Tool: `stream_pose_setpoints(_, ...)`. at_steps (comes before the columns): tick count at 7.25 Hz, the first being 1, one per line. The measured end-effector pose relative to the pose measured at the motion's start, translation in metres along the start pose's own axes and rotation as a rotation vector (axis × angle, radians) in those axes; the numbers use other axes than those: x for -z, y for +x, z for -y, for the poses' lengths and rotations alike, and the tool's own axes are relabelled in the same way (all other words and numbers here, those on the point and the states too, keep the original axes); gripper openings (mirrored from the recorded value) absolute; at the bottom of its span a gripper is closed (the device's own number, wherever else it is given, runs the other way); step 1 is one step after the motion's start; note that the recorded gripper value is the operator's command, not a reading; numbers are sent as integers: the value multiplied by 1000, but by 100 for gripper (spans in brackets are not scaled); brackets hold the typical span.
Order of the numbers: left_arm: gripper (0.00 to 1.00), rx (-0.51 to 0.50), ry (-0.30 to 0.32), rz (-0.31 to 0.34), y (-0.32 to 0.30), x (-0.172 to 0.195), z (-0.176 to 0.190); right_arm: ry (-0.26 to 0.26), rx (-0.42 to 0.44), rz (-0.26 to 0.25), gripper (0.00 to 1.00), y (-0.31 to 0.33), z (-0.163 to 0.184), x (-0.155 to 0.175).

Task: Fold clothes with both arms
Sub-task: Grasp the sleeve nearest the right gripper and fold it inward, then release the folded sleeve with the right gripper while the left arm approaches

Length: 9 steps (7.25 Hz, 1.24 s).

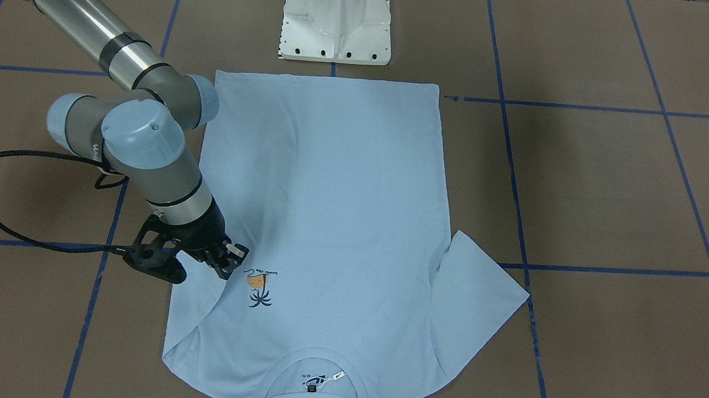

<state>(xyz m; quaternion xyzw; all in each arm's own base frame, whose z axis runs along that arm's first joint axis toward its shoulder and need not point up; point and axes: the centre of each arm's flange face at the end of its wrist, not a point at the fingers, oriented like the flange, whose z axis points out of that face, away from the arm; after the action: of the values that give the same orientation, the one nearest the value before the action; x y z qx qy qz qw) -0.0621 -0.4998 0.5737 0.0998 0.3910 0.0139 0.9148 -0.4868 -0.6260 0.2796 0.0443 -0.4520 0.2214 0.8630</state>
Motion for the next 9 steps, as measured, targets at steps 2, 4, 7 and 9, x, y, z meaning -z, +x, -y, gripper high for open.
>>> stream_pose_setpoints(2, 100, -9, 8, -2, 3, 1, 2, 18, -10, -3, 100, -31, -3, -4)
stream_pose_setpoints(4, 100, -96, 45, -45, 28, -7, 9, 45, 5, 18, 100, -53, -16, 2)
stream_pose_setpoints(7, 100, -88, 23, -169, 113, -52, 32, 48, 25, 70, 100, -43, -30, 30)
stream_pose_setpoints(9, 99, 16, -47, -200, 204, -103, 68, 52, 35, 94, 100, -14, -37, 48)
